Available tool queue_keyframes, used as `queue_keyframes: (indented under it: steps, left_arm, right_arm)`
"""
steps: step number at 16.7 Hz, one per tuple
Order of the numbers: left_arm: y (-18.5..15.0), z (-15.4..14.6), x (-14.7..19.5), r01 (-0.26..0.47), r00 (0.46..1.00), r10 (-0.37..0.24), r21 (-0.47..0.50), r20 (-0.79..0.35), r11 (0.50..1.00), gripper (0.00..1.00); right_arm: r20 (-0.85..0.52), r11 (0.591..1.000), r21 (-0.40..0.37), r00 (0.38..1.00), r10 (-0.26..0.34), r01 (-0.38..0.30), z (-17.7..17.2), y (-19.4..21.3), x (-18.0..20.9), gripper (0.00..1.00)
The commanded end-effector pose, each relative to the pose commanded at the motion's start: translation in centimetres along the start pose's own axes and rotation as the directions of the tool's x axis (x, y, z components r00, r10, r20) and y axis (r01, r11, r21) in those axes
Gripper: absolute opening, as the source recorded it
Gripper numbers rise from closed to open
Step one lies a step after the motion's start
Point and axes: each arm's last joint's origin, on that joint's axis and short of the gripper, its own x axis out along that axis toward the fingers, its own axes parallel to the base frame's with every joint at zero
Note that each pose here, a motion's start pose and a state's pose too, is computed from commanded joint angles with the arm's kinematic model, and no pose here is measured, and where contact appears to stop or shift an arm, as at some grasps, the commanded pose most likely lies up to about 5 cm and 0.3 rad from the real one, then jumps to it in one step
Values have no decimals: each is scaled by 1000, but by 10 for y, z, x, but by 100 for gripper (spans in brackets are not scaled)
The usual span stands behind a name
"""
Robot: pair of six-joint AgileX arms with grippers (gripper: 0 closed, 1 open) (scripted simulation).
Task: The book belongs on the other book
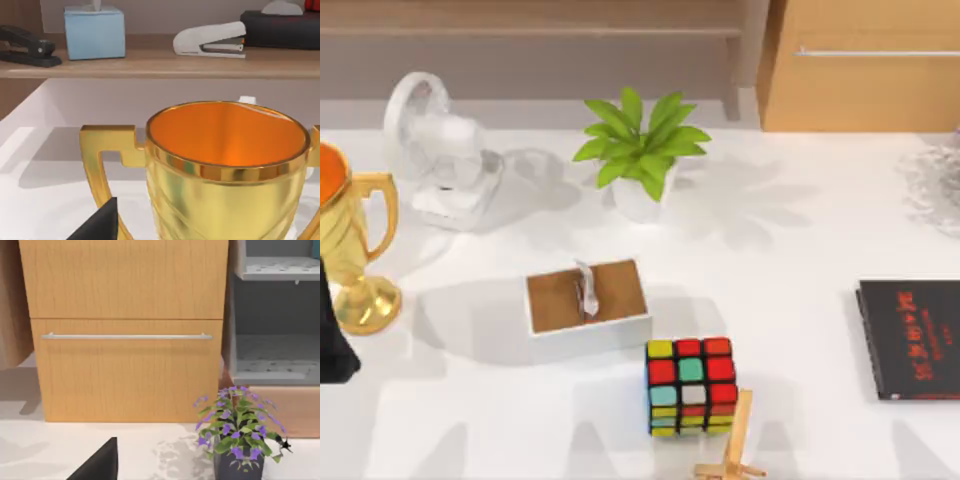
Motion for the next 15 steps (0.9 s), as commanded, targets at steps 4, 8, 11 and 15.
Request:
queue_keyframes:
  steps: [4,8,11,15]
  left_arm:
    - [0,0,0,0,1000,0,0,0,1000,100]
    - [0,0,0,0,1000,0,0,0,1000,100]
    - [0,0,0,0,1000,0,0,0,1000,100]
    - [0,0,0,0,1000,0,0,0,1000,100]
  right_arm:
    - [14,1000,-2,1000,-2,2,9,-1,0,100]
    - [69,1000,-12,998,-6,6,60,-5,7,100]
    - [82,1000,-22,997,-7,9,109,-13,32,100]
    - [45,1000,-25,999,-12,13,156,-40,106,100]
